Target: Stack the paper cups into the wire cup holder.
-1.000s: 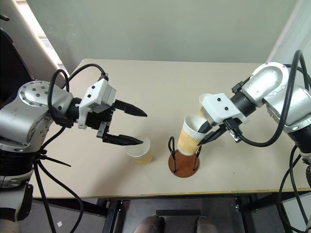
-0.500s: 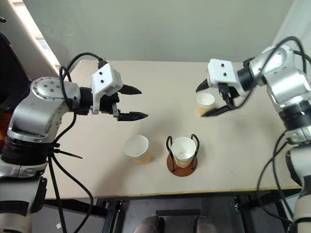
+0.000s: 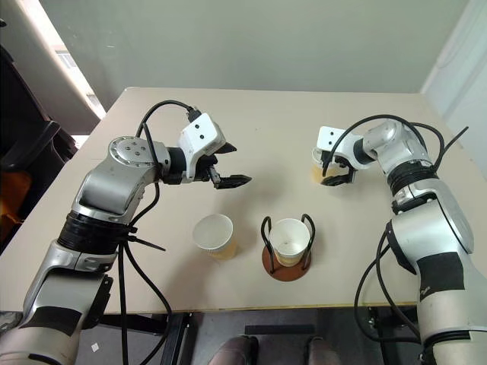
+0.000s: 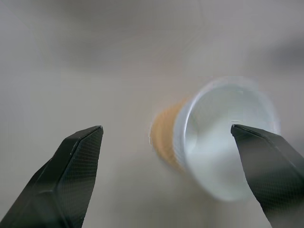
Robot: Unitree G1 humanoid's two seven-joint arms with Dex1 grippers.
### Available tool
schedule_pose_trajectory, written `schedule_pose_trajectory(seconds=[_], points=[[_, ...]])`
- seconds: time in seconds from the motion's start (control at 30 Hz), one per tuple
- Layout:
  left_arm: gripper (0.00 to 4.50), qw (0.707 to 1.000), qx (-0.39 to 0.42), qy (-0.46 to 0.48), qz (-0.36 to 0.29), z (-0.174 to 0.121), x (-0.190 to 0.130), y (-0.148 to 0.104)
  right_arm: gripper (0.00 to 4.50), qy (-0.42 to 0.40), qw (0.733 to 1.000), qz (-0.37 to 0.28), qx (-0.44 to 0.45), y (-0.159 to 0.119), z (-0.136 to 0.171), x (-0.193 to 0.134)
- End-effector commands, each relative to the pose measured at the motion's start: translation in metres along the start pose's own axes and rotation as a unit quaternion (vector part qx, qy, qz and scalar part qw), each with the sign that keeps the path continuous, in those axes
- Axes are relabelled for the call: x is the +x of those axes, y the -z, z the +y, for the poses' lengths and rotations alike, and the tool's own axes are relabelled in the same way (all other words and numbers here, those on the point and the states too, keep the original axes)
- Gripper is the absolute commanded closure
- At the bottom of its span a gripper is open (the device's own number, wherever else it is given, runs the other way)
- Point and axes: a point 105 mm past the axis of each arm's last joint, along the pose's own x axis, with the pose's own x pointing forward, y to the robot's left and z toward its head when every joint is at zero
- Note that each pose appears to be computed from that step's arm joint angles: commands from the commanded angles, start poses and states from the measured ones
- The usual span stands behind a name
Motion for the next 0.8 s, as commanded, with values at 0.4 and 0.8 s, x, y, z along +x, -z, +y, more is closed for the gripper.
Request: schedule_pose_trajectory(seconds=[0.4,0.8], points=[[0.0,0.999,0.024,-0.02,-0.007,0.003,-0.022,-0.013,2.76,0.027,0.999,-0.002,-0.028,-0.019,-0.004,0.013],[0.0,0.993,0.081,0.064,-0.054,-0.005,-0.07,-0.041,4.45,-0.121,0.978,-0.064,-0.157,-0.045,0.002,-0.071]])
